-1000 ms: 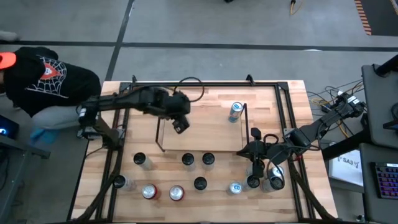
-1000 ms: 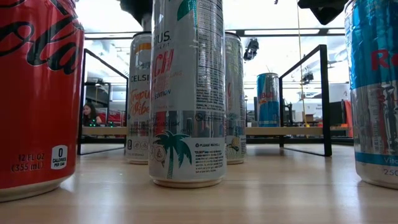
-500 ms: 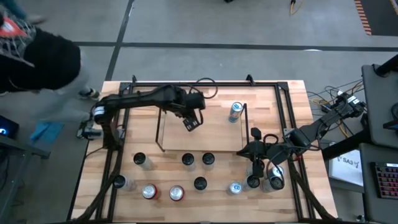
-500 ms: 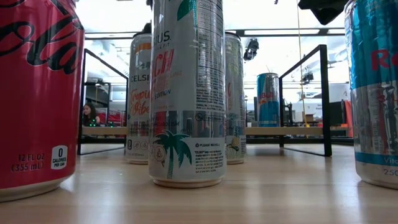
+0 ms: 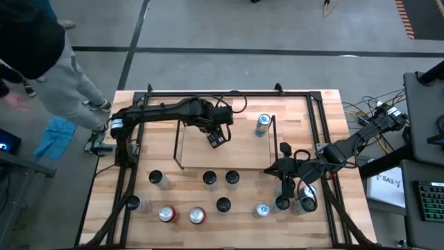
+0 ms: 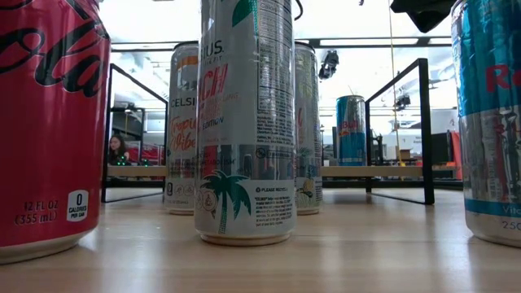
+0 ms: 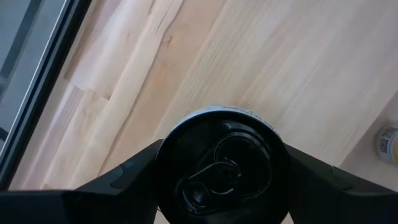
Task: Place canned beverage on shelf
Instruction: Put the top white and pink soda can on the shelf
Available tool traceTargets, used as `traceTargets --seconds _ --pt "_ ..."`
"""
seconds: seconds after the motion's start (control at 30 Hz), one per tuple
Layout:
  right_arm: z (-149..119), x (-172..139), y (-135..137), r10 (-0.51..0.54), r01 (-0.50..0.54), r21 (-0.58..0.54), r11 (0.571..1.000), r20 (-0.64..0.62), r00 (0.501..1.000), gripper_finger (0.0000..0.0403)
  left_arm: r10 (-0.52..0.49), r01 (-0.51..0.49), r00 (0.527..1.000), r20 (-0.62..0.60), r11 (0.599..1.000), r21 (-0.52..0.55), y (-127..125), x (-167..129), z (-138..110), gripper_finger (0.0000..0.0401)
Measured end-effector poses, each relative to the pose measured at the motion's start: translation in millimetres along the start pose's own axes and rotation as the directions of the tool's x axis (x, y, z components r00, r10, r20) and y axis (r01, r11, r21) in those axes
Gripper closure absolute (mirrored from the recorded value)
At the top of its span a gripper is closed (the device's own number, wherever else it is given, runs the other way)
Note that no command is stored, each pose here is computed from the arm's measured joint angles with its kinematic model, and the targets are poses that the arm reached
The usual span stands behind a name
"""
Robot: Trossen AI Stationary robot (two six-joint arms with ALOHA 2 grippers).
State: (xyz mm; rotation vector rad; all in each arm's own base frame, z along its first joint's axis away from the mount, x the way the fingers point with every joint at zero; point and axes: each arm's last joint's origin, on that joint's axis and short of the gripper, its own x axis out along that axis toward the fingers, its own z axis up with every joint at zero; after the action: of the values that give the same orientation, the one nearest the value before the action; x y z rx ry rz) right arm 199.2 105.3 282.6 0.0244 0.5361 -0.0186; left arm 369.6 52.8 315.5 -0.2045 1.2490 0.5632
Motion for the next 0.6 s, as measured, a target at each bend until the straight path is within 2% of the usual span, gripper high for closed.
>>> traceTargets --seconds 0.6 --pt "0.0 0.0 0.0 0.000 0.000 0.002 1.000 0.000 1.000 0.0394 0.001 -0.001 1.000 0.026 1.000 -0.021 -0.5 -0.2 2.3 0.0147"
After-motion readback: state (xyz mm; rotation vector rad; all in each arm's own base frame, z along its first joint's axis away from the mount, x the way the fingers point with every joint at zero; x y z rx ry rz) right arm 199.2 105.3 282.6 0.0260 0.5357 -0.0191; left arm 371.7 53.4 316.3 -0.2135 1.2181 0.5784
